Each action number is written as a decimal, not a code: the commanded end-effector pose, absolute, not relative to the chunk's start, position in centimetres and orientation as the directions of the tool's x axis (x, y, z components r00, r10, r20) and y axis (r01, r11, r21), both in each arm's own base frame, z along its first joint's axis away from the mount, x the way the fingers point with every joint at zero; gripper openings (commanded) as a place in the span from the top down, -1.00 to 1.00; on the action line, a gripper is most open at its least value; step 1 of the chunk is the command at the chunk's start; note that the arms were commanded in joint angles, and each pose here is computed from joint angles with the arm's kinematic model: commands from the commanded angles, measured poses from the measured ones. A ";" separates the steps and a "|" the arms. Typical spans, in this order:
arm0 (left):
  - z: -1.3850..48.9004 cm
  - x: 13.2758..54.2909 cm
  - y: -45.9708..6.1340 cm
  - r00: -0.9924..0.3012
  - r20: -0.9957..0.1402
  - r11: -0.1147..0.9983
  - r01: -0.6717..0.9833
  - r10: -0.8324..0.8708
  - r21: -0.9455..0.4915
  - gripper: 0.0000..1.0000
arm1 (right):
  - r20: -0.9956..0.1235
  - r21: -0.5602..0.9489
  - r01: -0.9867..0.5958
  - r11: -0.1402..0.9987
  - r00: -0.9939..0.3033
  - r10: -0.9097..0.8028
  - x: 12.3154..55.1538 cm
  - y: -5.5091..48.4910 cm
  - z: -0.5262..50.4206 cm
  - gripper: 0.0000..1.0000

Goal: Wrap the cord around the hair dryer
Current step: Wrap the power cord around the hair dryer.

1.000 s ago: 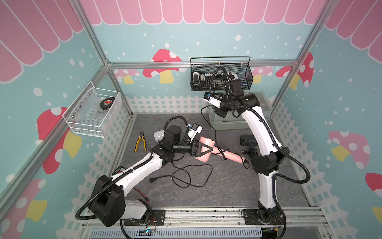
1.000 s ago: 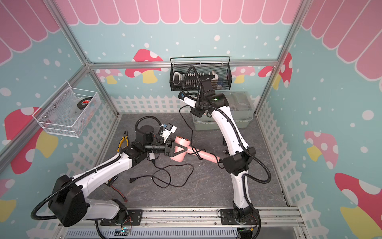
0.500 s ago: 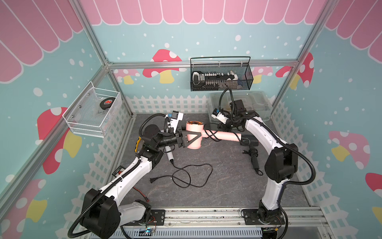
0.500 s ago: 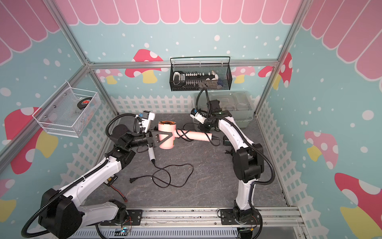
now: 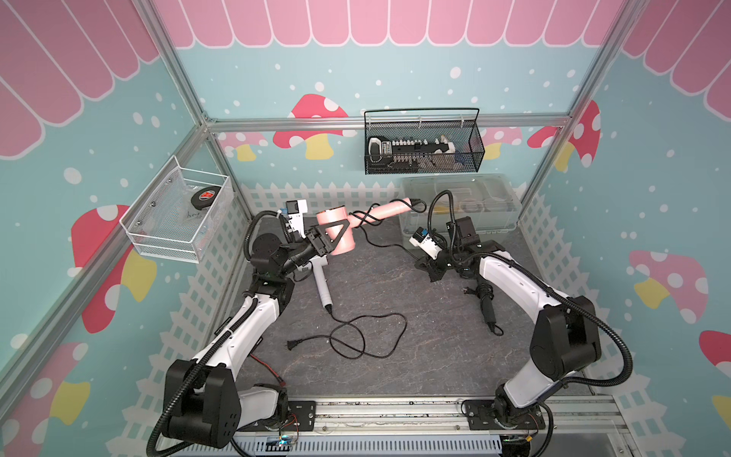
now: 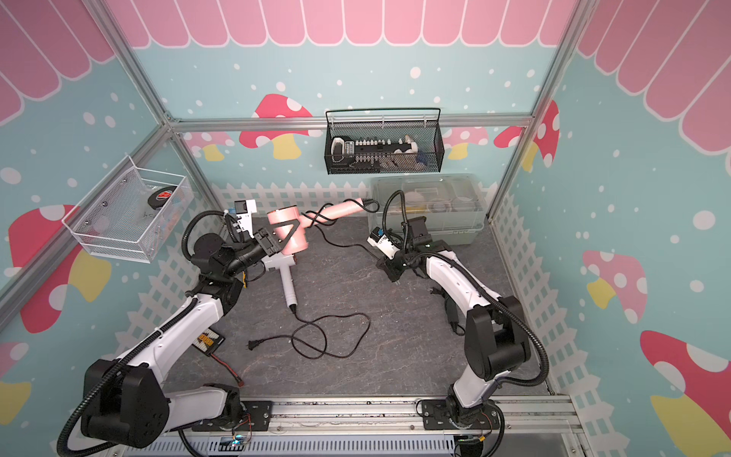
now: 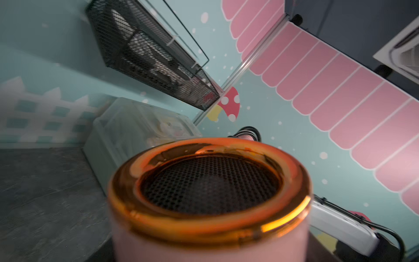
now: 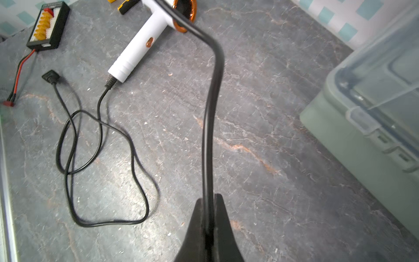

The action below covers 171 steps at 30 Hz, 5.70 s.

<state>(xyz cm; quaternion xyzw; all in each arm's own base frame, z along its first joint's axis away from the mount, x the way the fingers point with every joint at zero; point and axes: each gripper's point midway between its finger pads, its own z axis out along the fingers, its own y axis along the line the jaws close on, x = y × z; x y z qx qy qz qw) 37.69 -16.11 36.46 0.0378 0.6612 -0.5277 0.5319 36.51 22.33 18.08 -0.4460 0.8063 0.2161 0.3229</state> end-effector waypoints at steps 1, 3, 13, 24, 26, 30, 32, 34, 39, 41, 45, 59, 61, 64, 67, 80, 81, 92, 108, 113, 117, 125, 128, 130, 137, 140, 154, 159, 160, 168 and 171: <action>37.3 39.7 -12.6 -0.309 -0.796 0.619 0.506 -0.520 -0.601 1.00 | -0.708 0.014 -0.902 0.431 -0.313 -0.633 32.8 23.7 20.5 1.00; 36.5 40.5 -11.1 -0.298 -0.805 0.674 0.441 -0.513 -0.593 1.00 | -0.685 -0.013 -0.918 0.396 -0.280 -0.673 30.7 24.3 21.2 1.00; 32.8 41.7 -6.2 -0.299 -0.806 0.776 0.242 -0.511 -0.582 1.00 | -0.680 -0.109 -0.950 0.292 -0.143 -0.719 24.3 24.8 27.8 1.00; 30.7 41.5 -7.2 -0.416 -0.785 0.776 0.243 -0.458 -0.582 1.00 | -0.639 -0.332 -0.910 0.249 0.024 -0.769 23.5 23.8 34.2 1.00; 30.2 40.9 -8.6 -0.456 -0.787 0.773 0.277 -0.417 -0.570 1.00 | -0.621 -0.395 -0.885 0.246 0.059 -0.782 24.5 23.7 35.3 1.00; 28.4 38.5 -13.6 -0.575 -0.769 0.736 0.386 -0.279 -0.556 1.00 | -0.584 -0.497 -0.838 0.225 0.131 -0.801 26.9 24.3 37.7 1.00; 27.4 36.8 -16.3 -0.620 -0.758 0.707 0.443 -0.203 -0.551 1.00 | -0.572 -0.532 -0.819 0.214 0.161 -0.804 28.2 24.9 38.7 1.00; 26.6 35.1 -18.8 -0.650 -0.749 0.666 0.503 -0.129 -0.551 1.00 | -0.565 -0.558 -0.802 0.212 0.181 -0.805 29.5 25.3 39.7 1.00; 26.6 30.6 -24.1 -0.671 -0.741 0.514 0.642 0.017 -0.569 1.00 | -0.577 -0.589 -0.777 0.224 0.209 -0.790 33.4 26.1 41.6 1.00; 27.1 29.1 -25.7 -0.667 -0.742 0.440 0.686 0.063 -0.580 1.00 | -0.582 -0.593 -0.772 0.230 0.213 -0.785 34.8 26.3 42.1 1.00; 28.2 25.5 -29.2 -0.634 -0.758 0.292 0.761 0.151 -0.579 1.00 | -0.611 -0.557 -0.793 0.246 0.191 -0.768 37.6 26.6 41.5 1.00; 34.4 22.8 -29.1 -0.526 -0.849 0.149 0.845 0.054 -0.514 1.00 | -0.730 -0.152 -0.910 0.387 -0.160 -0.664 45.4 22.7 27.8 1.00; 35.2 23.1 -28.7 -0.523 -0.852 0.142 0.845 0.018 -0.516 1.00 | -0.749 -0.094 -0.912 0.400 -0.200 -0.632 45.6 22.5 26.1 1.00; 36.0 24.5 -27.6 -0.518 -0.854 0.165 0.839 -0.045 -0.518 1.00 | -0.779 -0.013 -0.914 0.406 -0.245 -0.577 45.2 22.6 24.4 1.00; 36.7 26.6 -25.8 -0.515 -0.844 0.177 0.826 -0.150 -0.536 1.00 | -0.816 0.046 -0.912 0.409 -0.270 -0.511 44.6 23.0 23.5 1.00; 38.9 33.2 -20.9 -0.490 -0.737 0.171 0.767 -0.466 -0.618 1.00 | -0.892 0.251 -0.872 0.420 -0.377 -0.250 39.8 24.1 21.4 1.00; 39.0 33.6 -20.6 -0.487 -0.726 0.170 0.762 -0.485 -0.625 1.00 | -0.891 0.255 -0.869 0.425 -0.381 -0.246 39.4 24.1 21.1 1.00; 37.6 37.8 -19.4 -0.475 -0.658 0.224 0.685 -0.585 -0.693 1.00 | -0.858 0.231 -0.890 0.394 -0.377 -0.349 33.5 29.2 18.6 1.00; 32.0 42.2 -13.8 -0.413 -0.664 0.507 0.434 -0.622 -0.745 1.00 | -0.694 0.028 -0.939 0.344 -0.266 -0.669 24.7 31.5 16.3 1.00; 30.7 42.1 -13.9 -0.441 -0.732 0.625 0.388 -0.519 -0.677 1.00 | -0.620 -0.065 -0.954 0.291 -0.190 -0.761 23.6 31.1 18.4 1.00; 29.7 41.2 -15.8 -0.502 -0.776 0.701 0.389 -0.382 -0.598 1.00 | -0.581 -0.159 -0.955 0.251 -0.115 -0.806 23.9 30.4 21.9 1.00; 26.7 36.0 -22.7 -0.630 -0.773 0.669 0.541 -0.080 -0.510 1.00 | -0.448 -0.437 -0.880 0.185 0.035 -0.893 28.4 28.4 27.0 1.00; 25.7 33.7 -24.1 -0.651 -0.759 0.639 0.581 -0.007 -0.504 1.00 | -0.448 -0.473 -0.857 0.203 0.036 -0.894 30.8 27.8 28.4 1.00; 25.6 31.9 -25.3 -0.650 -0.759 0.599 0.623 0.037 -0.504 1.00 | -0.461 -0.481 -0.849 0.219 0.033 -0.887 32.3 27.7 29.1 1.00; 27.2 27.6 -27.2 -0.608 -0.786 0.446 0.738 0.113 -0.507 1.00 | -0.538 -0.423 -0.867 0.262 0.008 -0.843 36.6 27.1 29.7 1.00; 27.8 26.5 -27.7 -0.589 -0.797 0.389 0.770 0.132 -0.505 1.00 | -0.558 -0.371 -0.895 0.249 0.001 -0.830 37.6 27.3 28.3 1.00; 29.5 26.6 -27.2 -0.571 -0.817 0.367 0.779 0.082 -0.508 1.00 | -0.595 -0.084 -0.976 0.203 -0.114 -0.795 36.2 27.8 20.6 1.00; 31.9 26.8 -26.4 -0.554 -0.832 0.291 0.796 -0.004 -0.531 1.00 | -0.701 0.031 -0.984 0.175 -0.147 -0.698 35.4 27.5 20.9 1.00; 32.5 26.9 -26.2 -0.551 -0.834 0.271 0.799 -0.025 -0.536 1.00 | -0.723 0.055 -0.985 0.164 -0.152 -0.674 35.1 27.4 21.1 1.00; 34.6 27.5 -26.1 -0.536 -0.836 0.170 0.819 -0.116 -0.548 1.00 | -0.892 0.245 -0.966 0.082 -0.258 -0.371 35.1 26.5 23.3 1.00; 34.7 28.2 -25.8 -0.537 -0.832 0.180 0.812 -0.139 -0.555 1.00 | -0.905 0.268 -0.960 0.082 -0.280 -0.319 35.4 26.4 23.5 1.00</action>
